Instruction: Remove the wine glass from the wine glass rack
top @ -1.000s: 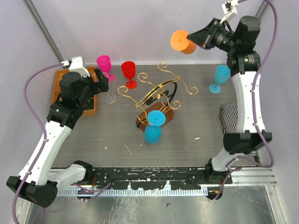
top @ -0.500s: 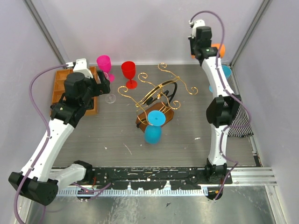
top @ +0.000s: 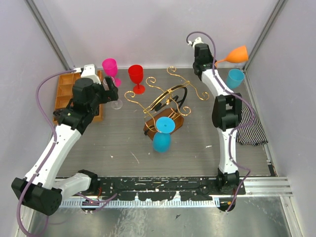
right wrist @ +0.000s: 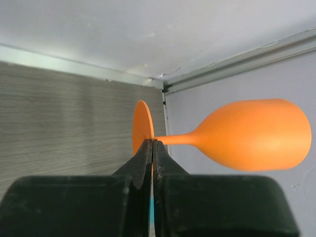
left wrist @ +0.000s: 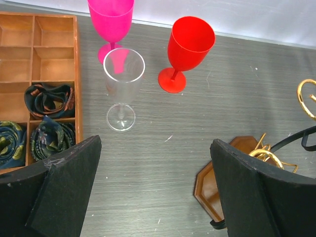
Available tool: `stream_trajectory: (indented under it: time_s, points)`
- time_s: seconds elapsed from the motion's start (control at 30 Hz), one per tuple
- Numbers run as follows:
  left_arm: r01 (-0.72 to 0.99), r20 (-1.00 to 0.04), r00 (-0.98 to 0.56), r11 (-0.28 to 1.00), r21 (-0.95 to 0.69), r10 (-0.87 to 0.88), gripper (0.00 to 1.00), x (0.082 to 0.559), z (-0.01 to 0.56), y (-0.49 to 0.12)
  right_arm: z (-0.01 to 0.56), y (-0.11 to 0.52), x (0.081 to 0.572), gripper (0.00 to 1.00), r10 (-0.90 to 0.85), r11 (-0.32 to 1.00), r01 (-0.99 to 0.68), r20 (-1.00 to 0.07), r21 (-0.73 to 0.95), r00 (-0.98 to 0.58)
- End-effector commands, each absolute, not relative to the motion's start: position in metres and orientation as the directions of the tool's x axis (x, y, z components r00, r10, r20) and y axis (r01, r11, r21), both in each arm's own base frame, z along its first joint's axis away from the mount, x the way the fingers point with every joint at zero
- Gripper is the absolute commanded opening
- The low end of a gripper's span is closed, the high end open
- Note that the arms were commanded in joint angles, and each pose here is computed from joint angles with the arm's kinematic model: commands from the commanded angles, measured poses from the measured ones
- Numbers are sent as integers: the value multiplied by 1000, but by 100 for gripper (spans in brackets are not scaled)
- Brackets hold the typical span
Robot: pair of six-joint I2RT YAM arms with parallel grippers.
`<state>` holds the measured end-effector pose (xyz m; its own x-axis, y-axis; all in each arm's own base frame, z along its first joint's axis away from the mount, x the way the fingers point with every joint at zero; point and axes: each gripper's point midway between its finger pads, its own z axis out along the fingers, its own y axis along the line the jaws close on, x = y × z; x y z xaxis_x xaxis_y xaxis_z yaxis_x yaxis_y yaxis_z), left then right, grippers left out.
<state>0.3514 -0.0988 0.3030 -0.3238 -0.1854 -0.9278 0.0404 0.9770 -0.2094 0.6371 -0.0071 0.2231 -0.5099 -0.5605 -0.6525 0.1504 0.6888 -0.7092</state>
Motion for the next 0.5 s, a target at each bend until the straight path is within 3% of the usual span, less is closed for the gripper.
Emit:
stream_trajectory:
  time_s: [0.0,0.47]
  points:
    - [29,-930,-305,974,-224,-205,98,357,300,-98,229,-13,640,0,-578,633,218,-641,-743,-505]
    - [25,-928,-306,973,-231,-212,98,354,297,-97,171,-14,640,0,-612,579,151,-549,-801,-569]
